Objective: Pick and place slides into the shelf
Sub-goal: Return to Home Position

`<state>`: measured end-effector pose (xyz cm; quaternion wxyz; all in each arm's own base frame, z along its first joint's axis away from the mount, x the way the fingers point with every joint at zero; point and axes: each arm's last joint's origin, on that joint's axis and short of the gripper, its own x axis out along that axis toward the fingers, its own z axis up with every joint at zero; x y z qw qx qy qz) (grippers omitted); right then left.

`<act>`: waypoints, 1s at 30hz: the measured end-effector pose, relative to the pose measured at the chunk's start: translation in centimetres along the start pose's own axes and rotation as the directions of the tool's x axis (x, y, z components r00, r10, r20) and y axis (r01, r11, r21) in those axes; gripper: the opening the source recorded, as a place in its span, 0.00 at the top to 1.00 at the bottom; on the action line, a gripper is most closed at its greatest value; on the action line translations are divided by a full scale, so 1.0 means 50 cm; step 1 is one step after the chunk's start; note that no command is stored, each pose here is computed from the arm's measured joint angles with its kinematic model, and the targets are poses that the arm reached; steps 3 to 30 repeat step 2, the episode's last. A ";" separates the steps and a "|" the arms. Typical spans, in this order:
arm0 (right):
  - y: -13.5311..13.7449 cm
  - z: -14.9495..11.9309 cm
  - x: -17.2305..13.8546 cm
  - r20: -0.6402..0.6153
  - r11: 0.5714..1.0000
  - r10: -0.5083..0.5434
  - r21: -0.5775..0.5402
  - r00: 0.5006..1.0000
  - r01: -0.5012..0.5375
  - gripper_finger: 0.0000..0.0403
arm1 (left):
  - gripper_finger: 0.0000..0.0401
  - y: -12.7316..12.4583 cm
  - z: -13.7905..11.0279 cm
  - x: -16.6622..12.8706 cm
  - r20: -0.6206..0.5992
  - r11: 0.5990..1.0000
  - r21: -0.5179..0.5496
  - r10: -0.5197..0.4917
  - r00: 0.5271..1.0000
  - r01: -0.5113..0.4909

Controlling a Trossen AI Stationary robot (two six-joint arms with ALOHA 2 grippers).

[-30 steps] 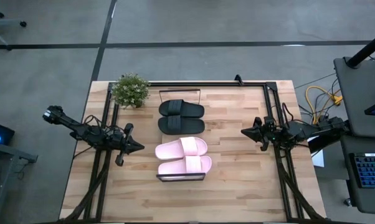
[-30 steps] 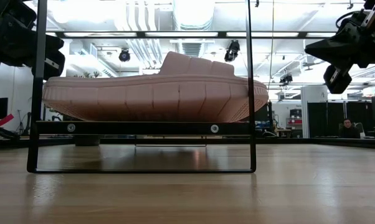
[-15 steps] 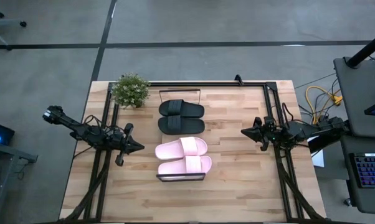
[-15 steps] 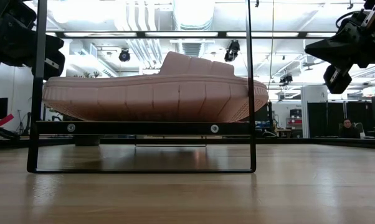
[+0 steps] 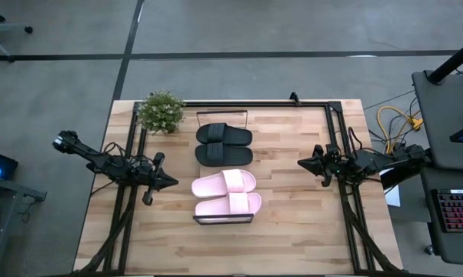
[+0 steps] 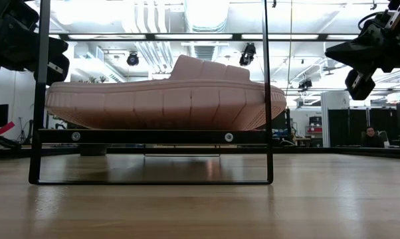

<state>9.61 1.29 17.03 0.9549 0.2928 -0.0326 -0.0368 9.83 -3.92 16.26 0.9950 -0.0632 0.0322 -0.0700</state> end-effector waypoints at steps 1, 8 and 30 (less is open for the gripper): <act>0.000 0.000 0.000 0.000 1.000 0.000 0.000 1.000 0.000 0.98 | 1.00 0.000 0.000 0.000 0.000 1.000 0.000 0.000 1.000 0.000; 0.000 0.000 0.000 0.000 1.000 0.000 0.000 1.000 0.000 0.98 | 1.00 0.000 0.000 0.000 0.000 1.000 0.000 0.000 1.000 0.000; 0.000 0.000 0.000 0.000 1.000 0.000 0.000 1.000 0.000 0.98 | 1.00 0.000 0.000 0.000 0.000 1.000 0.000 0.000 1.000 0.000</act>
